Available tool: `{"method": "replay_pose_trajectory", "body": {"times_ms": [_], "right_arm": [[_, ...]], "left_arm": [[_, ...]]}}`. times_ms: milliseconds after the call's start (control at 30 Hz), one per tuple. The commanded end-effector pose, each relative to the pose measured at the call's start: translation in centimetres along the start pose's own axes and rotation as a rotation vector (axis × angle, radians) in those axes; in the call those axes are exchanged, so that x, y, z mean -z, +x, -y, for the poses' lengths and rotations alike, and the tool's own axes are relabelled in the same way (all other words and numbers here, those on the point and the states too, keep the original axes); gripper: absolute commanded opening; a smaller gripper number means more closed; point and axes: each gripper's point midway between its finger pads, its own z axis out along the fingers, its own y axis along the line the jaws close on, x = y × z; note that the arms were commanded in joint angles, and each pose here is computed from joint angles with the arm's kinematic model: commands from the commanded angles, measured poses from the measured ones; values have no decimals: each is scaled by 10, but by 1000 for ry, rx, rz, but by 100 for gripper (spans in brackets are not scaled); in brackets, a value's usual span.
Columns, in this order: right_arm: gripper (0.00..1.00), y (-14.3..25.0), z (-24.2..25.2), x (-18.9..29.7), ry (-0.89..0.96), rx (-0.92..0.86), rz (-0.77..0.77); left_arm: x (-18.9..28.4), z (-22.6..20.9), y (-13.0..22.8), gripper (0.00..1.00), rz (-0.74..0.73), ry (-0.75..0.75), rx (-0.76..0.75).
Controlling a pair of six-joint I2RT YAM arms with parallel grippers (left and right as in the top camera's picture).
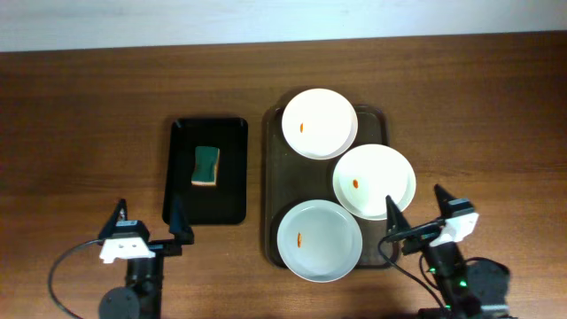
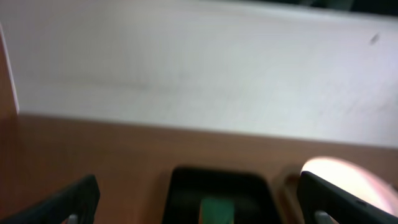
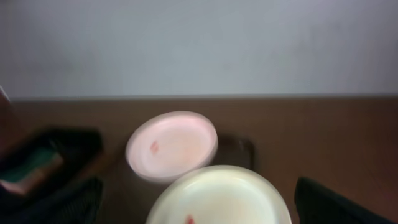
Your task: Clean dirty plates on tray and stack at the side
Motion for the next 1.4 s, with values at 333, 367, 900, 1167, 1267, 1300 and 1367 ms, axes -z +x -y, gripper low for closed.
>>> {"method": "replay_pose_trajectory", "body": {"times_ms": [333,367,900,1167,1267,1300,1367], "right_arm": [[98,-49,-7,-104,-29,-303,-821],[98,-27,-9,-115,-47,-276,-890],[84,96,-9,-166,-16,-174,-1170],[89,100,-9,-157,-9,-182,-1212],[90,100,-9,-156,-8,-183,-1213],[89,100,-9,-156,-8,-182,-1214],[90,101,-9,-155,-7,-184,-1220]], "left_arm": [[-108,49,-24,100,-935,172,195],[-113,45,-5,100,-993,155,202],[-134,28,255,0,-1521,-37,-25],[-138,39,150,66,-1459,-30,-21],[-117,36,187,68,-1540,-36,-29],[-112,37,196,67,-1555,-34,-33],[-91,38,228,64,-1594,-23,-49]]}}
